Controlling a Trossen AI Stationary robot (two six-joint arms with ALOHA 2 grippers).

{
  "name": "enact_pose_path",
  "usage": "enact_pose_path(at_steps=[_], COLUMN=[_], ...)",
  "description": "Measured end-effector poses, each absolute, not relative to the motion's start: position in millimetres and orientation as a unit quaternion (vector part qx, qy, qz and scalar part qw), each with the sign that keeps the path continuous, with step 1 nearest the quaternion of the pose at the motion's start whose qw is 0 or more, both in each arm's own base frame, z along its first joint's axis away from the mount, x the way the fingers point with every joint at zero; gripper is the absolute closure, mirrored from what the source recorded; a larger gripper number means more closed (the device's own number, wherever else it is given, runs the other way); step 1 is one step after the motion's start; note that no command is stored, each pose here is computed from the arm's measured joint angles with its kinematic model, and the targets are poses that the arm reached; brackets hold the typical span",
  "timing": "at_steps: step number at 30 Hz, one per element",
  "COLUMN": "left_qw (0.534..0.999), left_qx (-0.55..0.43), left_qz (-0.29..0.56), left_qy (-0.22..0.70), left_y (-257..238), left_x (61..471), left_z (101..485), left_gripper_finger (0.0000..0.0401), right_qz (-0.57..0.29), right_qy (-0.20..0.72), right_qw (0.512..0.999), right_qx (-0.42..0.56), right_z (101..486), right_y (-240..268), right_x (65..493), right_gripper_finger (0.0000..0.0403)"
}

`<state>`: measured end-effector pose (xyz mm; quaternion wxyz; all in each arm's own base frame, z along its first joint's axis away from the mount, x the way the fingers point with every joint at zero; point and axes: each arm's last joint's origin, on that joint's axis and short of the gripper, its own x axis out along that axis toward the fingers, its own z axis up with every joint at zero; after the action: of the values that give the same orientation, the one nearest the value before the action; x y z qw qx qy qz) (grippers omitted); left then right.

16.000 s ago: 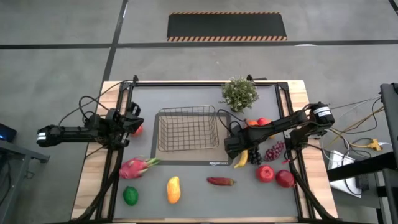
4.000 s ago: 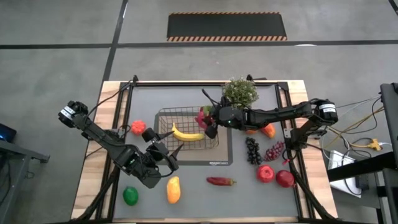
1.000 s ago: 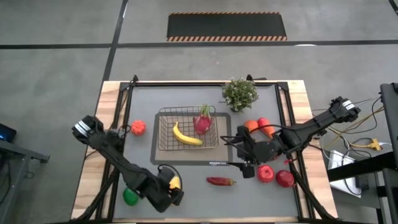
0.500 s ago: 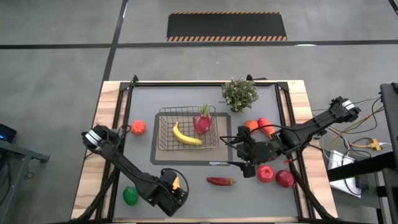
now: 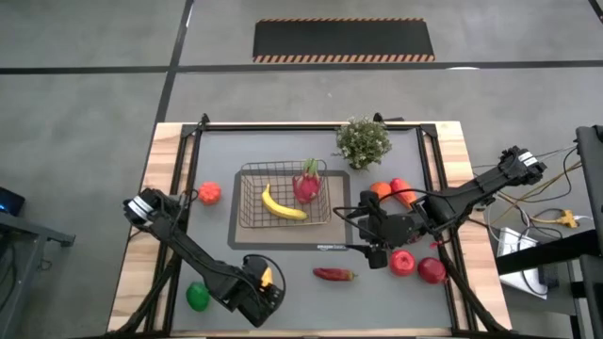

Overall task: Build produce basket
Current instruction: Put the mango into the wire basket

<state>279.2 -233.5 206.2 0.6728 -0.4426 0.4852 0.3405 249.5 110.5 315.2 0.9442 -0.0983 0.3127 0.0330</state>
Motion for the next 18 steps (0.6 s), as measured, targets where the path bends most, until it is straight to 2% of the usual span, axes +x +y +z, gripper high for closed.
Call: enact_pose_path(at_steps=[14, 18], left_qw=[0.665, 0.647], left_qx=[-0.456, -0.477], left_qz=[0.344, 0.351], left_qy=[0.482, 0.481], left_y=[-232, -232], left_x=[277, 276], left_z=[197, 194], left_gripper_finger=[0.0127, 0.0127], right_qz=[0.036, 0.036], right_qy=[0.313, 0.313], right_qw=[0.943, 0.943], right_qx=[-0.109, -0.11], right_z=[314, 314], right_y=[110, 110], right_x=[249, 250], right_gripper_finger=[0.0076, 0.0076])
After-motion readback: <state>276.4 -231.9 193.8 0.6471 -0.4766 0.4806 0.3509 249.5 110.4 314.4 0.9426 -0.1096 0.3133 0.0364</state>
